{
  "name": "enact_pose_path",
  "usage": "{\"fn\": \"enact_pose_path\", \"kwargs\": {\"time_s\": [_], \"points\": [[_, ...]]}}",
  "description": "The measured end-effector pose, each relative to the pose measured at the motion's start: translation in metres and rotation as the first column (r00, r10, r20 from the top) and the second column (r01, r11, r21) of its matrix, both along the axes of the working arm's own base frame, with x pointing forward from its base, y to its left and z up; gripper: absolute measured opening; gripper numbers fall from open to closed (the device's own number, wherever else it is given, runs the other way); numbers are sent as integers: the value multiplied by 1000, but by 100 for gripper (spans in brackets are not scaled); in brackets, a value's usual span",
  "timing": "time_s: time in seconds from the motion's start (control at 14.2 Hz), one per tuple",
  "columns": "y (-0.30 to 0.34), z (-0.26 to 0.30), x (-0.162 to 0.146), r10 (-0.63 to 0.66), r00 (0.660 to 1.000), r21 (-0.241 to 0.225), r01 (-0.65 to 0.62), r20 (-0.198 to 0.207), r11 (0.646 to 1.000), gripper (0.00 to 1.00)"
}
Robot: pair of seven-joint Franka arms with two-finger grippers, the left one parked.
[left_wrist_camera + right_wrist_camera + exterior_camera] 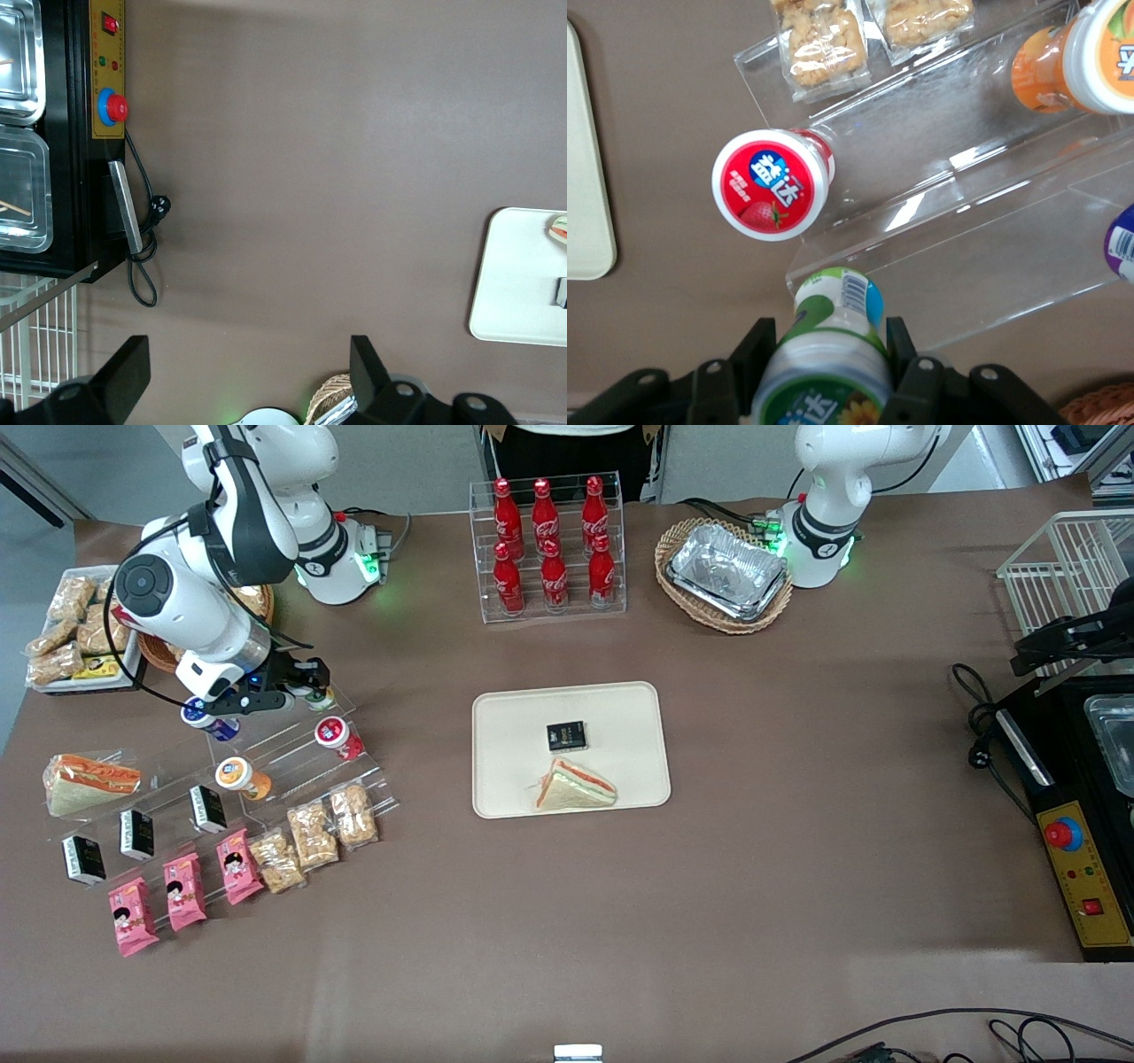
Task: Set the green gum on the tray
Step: 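Close the right gripper on the green-capped bottle and lift it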
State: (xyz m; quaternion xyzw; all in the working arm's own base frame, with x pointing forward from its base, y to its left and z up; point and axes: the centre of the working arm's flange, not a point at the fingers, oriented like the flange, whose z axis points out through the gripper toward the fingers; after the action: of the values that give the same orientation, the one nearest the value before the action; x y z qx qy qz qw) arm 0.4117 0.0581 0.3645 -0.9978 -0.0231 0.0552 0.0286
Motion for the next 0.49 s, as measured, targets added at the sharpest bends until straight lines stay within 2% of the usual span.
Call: {"fn": "enact_pose_path", "kwargs": {"time_s": [0.28, 0.49], "points": [[-9, 25, 15, 33, 999, 16, -33, 26, 999, 57], [-23, 78, 43, 59, 998, 34, -58, -4, 998, 57]]}}
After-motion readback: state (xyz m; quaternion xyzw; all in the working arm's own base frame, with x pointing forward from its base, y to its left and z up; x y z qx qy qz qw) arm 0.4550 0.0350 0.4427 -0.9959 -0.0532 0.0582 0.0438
